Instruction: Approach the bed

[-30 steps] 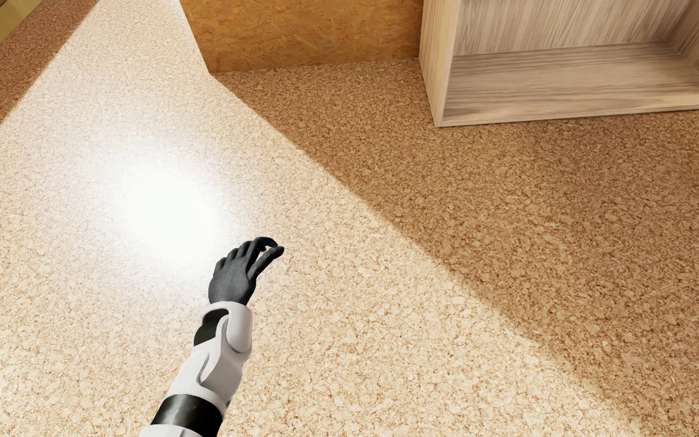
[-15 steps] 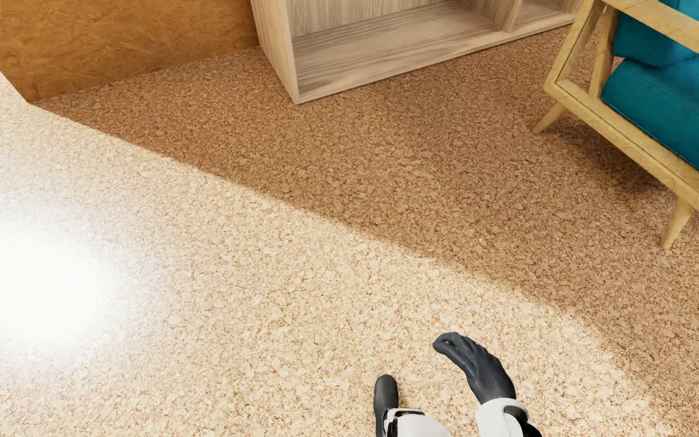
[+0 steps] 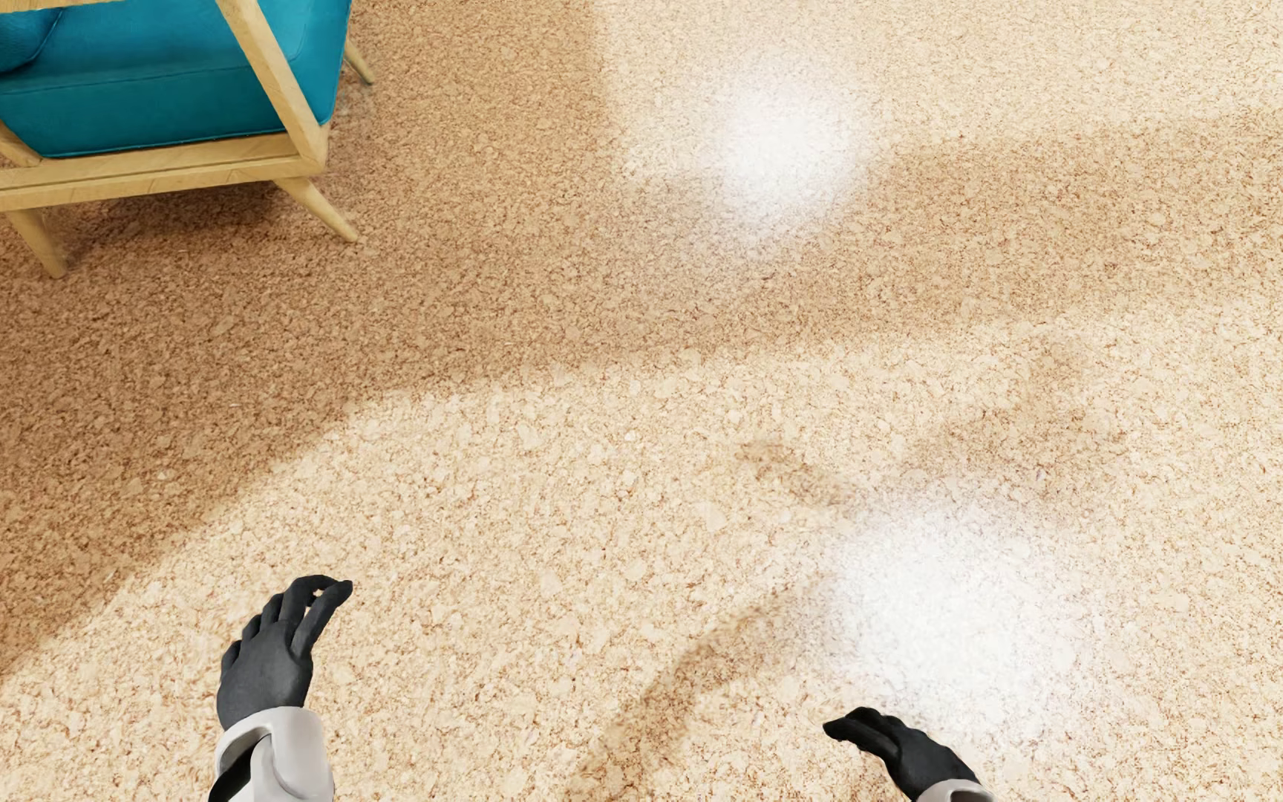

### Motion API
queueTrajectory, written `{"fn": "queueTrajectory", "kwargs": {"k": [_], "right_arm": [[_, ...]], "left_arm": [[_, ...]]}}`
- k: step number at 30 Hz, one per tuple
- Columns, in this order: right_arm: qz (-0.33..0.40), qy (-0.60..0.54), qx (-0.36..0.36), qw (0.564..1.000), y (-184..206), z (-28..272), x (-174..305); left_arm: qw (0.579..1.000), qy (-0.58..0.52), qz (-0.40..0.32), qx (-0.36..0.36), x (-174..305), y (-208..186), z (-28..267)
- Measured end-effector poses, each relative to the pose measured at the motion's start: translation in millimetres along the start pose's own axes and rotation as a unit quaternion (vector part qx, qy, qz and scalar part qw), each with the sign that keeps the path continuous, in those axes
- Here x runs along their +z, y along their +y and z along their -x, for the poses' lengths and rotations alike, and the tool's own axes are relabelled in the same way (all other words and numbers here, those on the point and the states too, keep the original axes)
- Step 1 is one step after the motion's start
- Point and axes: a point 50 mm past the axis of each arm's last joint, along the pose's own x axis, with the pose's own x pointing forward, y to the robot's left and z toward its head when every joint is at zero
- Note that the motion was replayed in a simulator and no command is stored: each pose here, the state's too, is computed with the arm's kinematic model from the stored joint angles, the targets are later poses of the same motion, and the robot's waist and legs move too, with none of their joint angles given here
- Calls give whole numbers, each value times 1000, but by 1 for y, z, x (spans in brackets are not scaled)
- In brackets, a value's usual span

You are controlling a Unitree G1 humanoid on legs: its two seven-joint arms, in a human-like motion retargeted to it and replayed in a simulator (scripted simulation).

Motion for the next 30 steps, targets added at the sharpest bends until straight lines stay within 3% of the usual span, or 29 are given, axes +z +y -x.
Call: {"fn": "queueTrajectory", "kwargs": {"k": [2,3,5,7,9,11,13,15,17,19,21,23,26,28,30], "right_arm": [[12,-44,-18,999,-10,-7,24],[-15,-59,-48,997,-16,-8,35],[-68,-133,-92,985,-34,-7,64],[-50,-244,-137,959,-64,-2,103],[-47,-314,-208,925,-96,7,136],[-91,-324,-255,907,-112,12,148],[-137,-264,-259,919,-103,4,131],[-118,-143,-205,961,-71,-14,88],[-13,-2,-62,998,-24,-28,30],[111,123,104,981,22,-13,-37],[121,205,200,950,55,20,-90],[37,238,211,947,79,54,-117],[-71,286,157,943,103,96,-135],[-100,324,149,929,119,109,-134],[-66,339,176,922,126,100,-125]], "left_arm": [[987,79,-70,-122,-49,-29,29],[960,97,-127,-228,-65,-53,49],[868,85,-199,-446,-79,-97,96],[816,79,-156,-551,-74,-120,133],[838,55,-122,-530,-59,-130,145],[858,3,-170,-485,-47,-134,146],[844,8,-216,-491,-51,-138,145],[839,63,-229,-489,-56,-137,128],[888,75,-208,-404,-35,-124,85],[961,11,-120,-249,10,-97,40],[986,-83,-12,-142,58,-67,13],[978,-187,28,-86,104,-36,-2],[956,-289,38,-37,142,-7,-1],[962,-267,32,-44,127,-9,3],[977,-191,0,-91,90,-32,14]]}}
